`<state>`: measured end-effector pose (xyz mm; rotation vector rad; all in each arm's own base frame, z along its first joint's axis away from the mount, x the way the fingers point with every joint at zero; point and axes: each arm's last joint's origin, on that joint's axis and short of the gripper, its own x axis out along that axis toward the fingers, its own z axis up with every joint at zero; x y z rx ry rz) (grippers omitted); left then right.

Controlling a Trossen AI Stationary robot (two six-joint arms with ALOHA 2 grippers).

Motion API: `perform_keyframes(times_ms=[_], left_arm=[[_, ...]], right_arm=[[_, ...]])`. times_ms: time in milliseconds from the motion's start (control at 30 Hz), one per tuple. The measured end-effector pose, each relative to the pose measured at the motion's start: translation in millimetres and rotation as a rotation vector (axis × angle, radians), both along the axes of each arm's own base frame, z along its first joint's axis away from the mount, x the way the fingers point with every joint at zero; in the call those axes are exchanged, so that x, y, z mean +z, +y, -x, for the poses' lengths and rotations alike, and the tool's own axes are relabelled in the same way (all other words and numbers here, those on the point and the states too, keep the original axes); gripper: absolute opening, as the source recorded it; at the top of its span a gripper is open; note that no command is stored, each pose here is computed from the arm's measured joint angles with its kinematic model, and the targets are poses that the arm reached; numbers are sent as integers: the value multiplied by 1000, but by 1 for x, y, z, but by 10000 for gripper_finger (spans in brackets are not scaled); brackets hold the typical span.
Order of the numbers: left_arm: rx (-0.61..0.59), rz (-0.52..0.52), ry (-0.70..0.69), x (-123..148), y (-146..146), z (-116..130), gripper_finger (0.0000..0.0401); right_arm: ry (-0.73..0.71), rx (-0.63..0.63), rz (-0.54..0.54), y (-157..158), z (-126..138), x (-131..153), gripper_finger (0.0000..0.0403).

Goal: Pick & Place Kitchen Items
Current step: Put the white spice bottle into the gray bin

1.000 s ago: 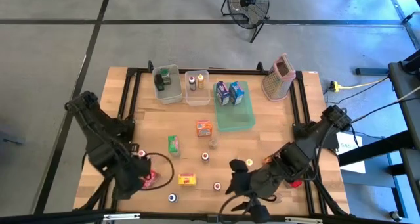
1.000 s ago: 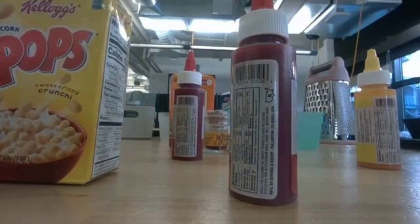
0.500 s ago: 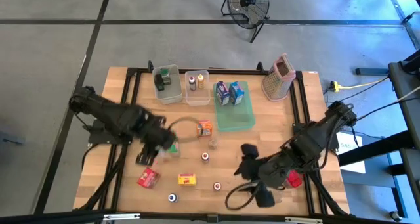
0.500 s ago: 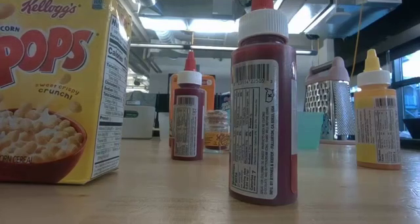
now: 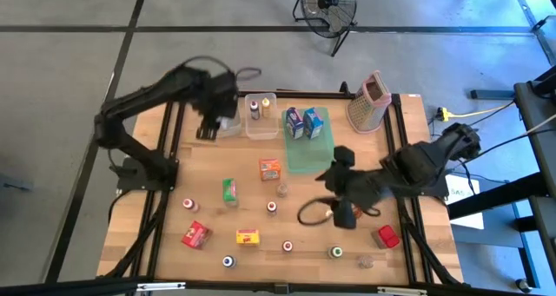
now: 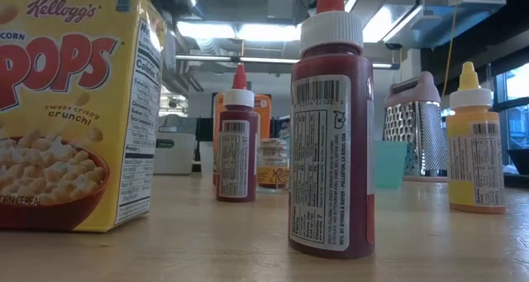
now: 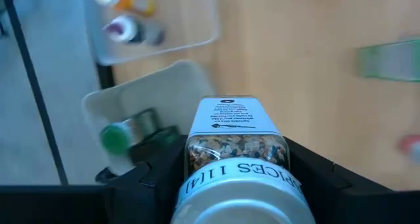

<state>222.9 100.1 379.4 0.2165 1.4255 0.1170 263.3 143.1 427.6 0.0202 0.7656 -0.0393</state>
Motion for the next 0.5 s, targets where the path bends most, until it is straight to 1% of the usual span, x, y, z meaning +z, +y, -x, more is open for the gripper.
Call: perform_keyframes(times_ms=[67,167,233,300,400,500], left_arm=[[28,-4,-8,-5,24,0,197],[59,29,-66,-14,57,-3,197],[86,23,-93,-22,76,-7,197],[109,24,-82,-32,93,-10,197],[127,44,-19,-54,117,-15,197],[164,54,-2,-72,138,-17,197]], right_arm=[[15,-6,-6,-10,-3,0,250],[36,-14,-13,-22,-6,1,250],[46,-25,-14,-29,-8,1,250],[61,-36,-16,-35,-9,0,250],[69,-55,-21,-44,-10,1,250],[90,-73,-31,-53,-12,0,250]])
